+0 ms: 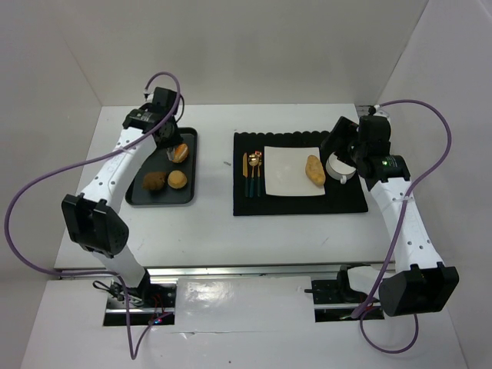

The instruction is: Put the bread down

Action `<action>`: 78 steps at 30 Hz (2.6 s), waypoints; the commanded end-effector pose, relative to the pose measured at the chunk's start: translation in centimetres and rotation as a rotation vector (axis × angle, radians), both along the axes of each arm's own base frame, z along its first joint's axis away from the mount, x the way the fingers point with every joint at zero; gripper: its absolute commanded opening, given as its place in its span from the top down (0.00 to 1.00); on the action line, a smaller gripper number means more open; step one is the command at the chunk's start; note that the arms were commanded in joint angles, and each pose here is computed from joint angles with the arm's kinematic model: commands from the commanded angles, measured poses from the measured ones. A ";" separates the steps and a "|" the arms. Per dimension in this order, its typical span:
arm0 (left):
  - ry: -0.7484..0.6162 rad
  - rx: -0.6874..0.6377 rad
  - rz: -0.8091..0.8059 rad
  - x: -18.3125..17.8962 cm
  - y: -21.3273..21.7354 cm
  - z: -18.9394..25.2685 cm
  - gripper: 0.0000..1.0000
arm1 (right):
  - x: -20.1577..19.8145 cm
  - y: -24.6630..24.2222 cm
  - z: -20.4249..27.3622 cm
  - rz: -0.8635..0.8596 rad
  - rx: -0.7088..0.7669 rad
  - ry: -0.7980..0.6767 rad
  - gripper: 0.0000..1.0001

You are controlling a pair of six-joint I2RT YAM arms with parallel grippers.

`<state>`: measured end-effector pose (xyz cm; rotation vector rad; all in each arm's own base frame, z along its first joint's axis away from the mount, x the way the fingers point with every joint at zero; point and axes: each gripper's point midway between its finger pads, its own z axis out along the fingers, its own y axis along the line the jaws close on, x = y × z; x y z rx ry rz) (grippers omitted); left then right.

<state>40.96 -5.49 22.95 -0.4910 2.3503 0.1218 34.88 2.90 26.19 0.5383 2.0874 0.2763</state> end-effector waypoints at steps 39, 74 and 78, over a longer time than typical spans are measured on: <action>-0.103 -0.279 -0.769 -4.6 -35.3 2.6 0.37 | -2.7 -5.3 7.1 -0.249 -0.134 -0.192 0.00; -0.051 -0.472 0.165 -0.2 10.8 -2.9 0.40 | 0.0 -1.5 5.0 -0.057 -0.040 -0.126 0.00; -0.032 -0.494 0.164 0.5 11.0 -4.2 0.39 | 0.0 -1.5 5.0 -0.058 -0.040 -0.126 0.00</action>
